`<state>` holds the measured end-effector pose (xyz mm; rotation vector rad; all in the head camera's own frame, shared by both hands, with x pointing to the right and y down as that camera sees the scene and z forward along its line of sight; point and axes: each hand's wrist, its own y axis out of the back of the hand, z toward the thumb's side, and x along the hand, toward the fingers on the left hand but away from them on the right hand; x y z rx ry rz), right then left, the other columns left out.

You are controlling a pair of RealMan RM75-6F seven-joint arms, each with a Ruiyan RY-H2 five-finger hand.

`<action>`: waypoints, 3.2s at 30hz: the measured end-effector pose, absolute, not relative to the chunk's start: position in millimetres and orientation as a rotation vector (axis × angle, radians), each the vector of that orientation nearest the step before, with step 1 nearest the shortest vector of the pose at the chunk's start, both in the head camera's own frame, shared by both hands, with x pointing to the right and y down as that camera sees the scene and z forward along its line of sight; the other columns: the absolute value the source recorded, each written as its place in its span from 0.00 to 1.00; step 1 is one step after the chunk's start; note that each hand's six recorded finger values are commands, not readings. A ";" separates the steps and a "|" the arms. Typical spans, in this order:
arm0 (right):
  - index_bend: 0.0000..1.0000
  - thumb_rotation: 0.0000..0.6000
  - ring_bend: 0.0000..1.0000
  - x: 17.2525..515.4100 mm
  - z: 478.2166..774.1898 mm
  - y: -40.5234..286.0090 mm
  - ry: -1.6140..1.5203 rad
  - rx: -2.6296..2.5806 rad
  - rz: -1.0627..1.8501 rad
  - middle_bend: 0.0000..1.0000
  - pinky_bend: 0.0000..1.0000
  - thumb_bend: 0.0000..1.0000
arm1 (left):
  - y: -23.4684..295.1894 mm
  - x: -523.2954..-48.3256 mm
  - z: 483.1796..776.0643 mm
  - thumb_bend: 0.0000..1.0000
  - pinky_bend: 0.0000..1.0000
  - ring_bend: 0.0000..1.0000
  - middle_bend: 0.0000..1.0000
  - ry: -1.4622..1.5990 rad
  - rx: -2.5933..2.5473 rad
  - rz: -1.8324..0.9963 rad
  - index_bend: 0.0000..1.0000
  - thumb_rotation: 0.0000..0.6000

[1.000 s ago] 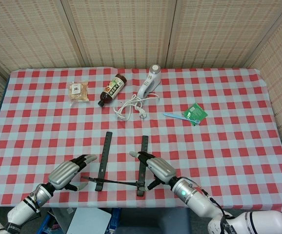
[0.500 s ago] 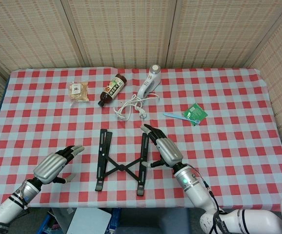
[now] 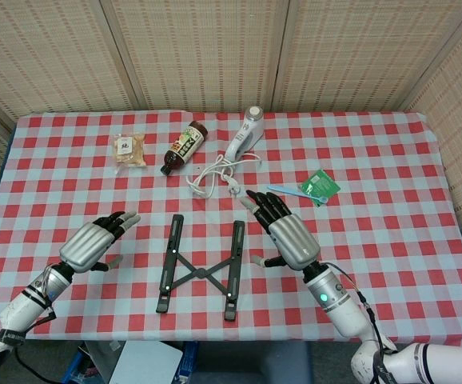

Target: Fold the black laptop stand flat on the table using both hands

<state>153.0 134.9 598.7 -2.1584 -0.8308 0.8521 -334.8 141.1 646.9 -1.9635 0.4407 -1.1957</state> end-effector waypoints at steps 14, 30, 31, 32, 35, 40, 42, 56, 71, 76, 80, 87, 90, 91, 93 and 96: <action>0.00 1.00 0.00 129.1 628.0 177.5 -0.309 -1.913 0.715 0.00 0.00 0.00 | 110.1 -290.0 710.7 0.24 0.22 0.06 0.01 0.285 -1.806 -1.115 0.00 1.00; 0.00 1.00 0.00 125.8 669.9 192.5 -0.227 -1.789 0.687 0.00 0.00 0.00 | 117.3 -255.4 743.9 0.23 0.21 0.04 0.00 0.212 -1.838 -1.071 0.00 1.00; 0.00 1.00 0.00 125.7 672.7 193.6 -0.219 -1.783 0.685 0.00 0.00 0.00 | 117.5 -254.9 744.6 0.23 0.21 0.04 0.00 0.214 -1.841 -1.072 0.00 1.00; 0.00 1.00 0.00 125.6 674.8 194.6 -0.214 -1.780 0.684 0.00 0.00 0.00 | 118.0 -254.1 745.3 0.23 0.21 0.04 0.00 0.218 -1.847 -1.073 0.00 1.00; 0.00 1.00 0.00 125.3 681.6 197.5 -0.200 -1.778 0.685 0.00 0.00 0.00 | 119.3 -253.3 746.9 0.23 0.21 0.04 0.00 0.217 -1.851 -1.073 0.00 1.00; 0.00 1.00 0.00 123.6 691.6 199.9 -0.178 -1.762 0.685 0.00 0.00 0.00 | 121.1 -252.3 749.4 0.23 0.21 0.04 0.00 0.218 -1.861 -1.075 0.00 1.00; 0.00 1.00 0.00 121.8 694.7 200.7 -0.175 -1.756 0.682 0.00 0.00 0.00 | 121.6 -251.6 750.2 0.23 0.21 0.04 0.00 0.220 -1.863 -1.075 0.00 1.00; 0.00 1.00 0.00 106.1 714.3 200.2 -0.166 -1.730 0.672 0.00 0.00 0.00 | 123.3 -254.6 753.3 0.23 0.21 0.04 0.00 0.235 -1.884 -1.090 0.00 1.00; 0.00 1.00 0.00 93.3 719.7 199.9 -0.185 -1.717 0.650 0.00 0.00 0.00 | 127.1 -254.2 755.5 0.23 0.21 0.04 0.00 0.244 -1.925 -1.104 0.00 1.00; 0.00 1.00 0.00 89.1 720.9 198.8 -0.202 -1.713 0.643 0.00 0.00 0.00 | 129.1 -251.4 755.6 0.23 0.21 0.04 0.00 0.261 -1.954 -1.103 0.00 1.00; 0.00 1.00 0.00 86.2 722.4 198.2 -0.215 -1.709 0.641 0.00 0.00 0.00 | 130.0 -248.7 754.7 0.23 0.21 0.04 0.00 0.274 -1.979 -1.100 0.00 1.00; 0.00 1.00 0.00 78.0 721.9 195.6 -0.250 -1.709 0.627 0.00 0.00 0.00 | 132.1 -242.7 751.7 0.23 0.21 0.04 0.00 0.297 -2.027 -1.093 0.00 1.00; 0.00 1.00 0.00 73.1 721.6 196.3 -0.257 -1.712 0.617 0.00 0.00 0.00 | 133.3 -239.5 750.5 0.23 0.21 0.04 0.00 0.295 -2.035 -1.086 0.00 1.00; 0.00 1.00 0.00 71.5 721.4 196.5 -0.258 -1.711 0.613 0.00 0.00 0.00 | 133.6 -238.6 750.1 0.23 0.21 0.04 0.00 0.295 -2.038 -1.084 0.00 1.00; 0.00 1.00 0.00 68.9 721.0 196.7 -0.261 -1.709 0.607 0.00 0.00 0.00 | 134.2 -236.5 749.4 0.23 0.21 0.04 0.00 0.295 -2.045 -1.081 0.00 1.00; 0.00 1.00 0.00 64.6 720.2 196.7 -0.269 -1.710 0.600 0.00 0.00 0.00 | 135.2 -233.0 748.4 0.23 0.21 0.04 0.00 0.300 -2.061 -1.079 0.00 1.00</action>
